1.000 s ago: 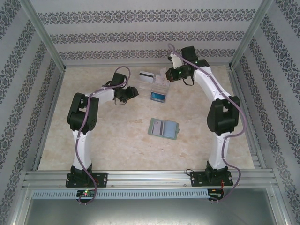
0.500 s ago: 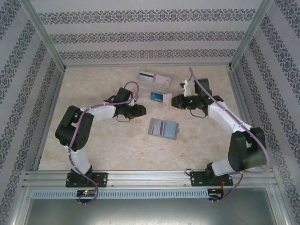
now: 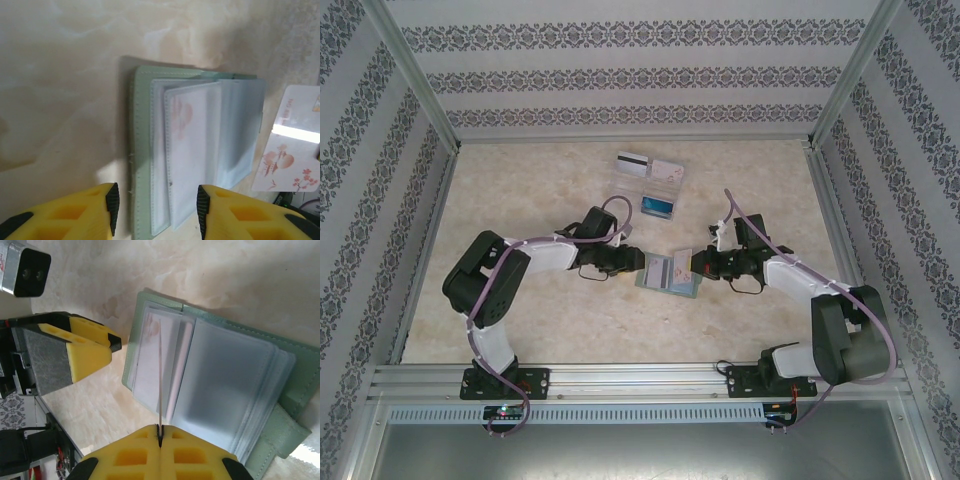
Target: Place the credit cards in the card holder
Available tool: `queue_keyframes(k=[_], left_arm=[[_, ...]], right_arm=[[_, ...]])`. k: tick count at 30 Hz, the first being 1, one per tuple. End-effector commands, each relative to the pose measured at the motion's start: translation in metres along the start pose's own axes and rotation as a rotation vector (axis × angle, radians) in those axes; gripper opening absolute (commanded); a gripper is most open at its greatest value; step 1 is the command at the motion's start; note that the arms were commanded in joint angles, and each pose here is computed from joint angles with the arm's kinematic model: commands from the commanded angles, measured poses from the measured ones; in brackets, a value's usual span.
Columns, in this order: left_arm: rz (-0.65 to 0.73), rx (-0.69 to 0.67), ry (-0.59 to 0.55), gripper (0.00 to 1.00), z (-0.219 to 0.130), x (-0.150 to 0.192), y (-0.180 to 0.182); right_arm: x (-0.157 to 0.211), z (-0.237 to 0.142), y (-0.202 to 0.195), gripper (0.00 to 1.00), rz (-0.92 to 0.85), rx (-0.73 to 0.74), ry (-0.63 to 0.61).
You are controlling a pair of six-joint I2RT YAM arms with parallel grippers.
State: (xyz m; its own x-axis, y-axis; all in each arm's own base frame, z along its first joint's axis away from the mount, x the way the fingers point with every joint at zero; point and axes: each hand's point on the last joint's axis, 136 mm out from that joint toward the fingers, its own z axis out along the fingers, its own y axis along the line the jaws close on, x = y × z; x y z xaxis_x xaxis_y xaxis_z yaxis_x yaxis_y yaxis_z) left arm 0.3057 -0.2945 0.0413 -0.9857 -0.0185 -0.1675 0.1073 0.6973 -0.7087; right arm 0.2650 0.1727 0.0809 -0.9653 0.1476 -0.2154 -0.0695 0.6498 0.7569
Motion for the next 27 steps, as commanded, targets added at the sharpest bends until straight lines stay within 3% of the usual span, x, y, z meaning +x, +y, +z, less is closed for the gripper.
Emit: queue_keyframes(k=[1, 27], left_arm=[[-0.005, 0.048, -0.01, 0.45, 0.007, -0.005, -0.011], [-0.052, 0.048, 0.022, 0.38, 0.024, 0.013, -0.007]], right_arm=[[-0.004, 0.004, -0.003, 0.0, -0.005, -0.02, -0.01], [0.002, 0.027, -0.02, 0.0, 0.143, -0.054, 0.0]])
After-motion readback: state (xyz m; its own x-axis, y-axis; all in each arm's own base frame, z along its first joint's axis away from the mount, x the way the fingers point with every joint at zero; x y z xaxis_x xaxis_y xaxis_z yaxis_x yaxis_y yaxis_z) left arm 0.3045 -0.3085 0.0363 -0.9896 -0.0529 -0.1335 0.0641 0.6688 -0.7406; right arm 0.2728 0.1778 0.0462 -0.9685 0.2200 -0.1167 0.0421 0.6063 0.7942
